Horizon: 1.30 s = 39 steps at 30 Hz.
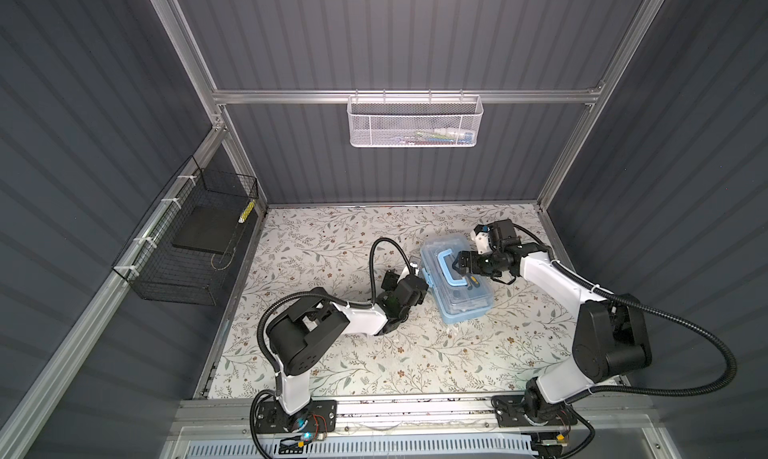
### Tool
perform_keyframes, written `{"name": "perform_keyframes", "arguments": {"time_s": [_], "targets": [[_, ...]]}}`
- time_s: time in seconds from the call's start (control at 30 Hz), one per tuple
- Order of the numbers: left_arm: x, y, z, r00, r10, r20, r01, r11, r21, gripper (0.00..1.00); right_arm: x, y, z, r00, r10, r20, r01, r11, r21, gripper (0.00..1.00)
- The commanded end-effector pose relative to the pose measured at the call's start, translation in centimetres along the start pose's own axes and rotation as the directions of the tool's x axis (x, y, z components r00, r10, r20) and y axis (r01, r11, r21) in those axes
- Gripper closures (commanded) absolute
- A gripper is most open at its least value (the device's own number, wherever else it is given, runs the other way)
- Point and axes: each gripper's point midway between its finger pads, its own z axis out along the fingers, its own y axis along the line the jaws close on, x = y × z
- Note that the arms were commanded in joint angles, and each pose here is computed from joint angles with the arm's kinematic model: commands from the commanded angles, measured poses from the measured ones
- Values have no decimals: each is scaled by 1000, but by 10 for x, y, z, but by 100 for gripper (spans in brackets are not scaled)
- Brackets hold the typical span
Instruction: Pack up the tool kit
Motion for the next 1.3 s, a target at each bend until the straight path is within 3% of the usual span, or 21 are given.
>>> {"name": "perform_keyframes", "arguments": {"time_s": [0.0,0.4,0.7,1.03,1.27], "targets": [[-24,1,-5,998,-36,43,36,999,-5,9,10,-16,5,999,20,-31,-18,998,58,5],[-31,-6,-3,997,-53,47,52,998,27,9,-5,-17,-13,1000,9,26,-11,996,94,6],[-37,-8,-4,998,-46,52,44,998,38,9,-15,-16,-33,998,-8,63,0,993,120,15],[-37,-5,-7,997,-53,56,52,998,33,9,4,-5,1,996,-56,-66,63,991,114,21],[-32,-2,-7,997,-55,48,54,998,28,9,11,-12,5,986,-107,-130,134,965,225,23]]}}
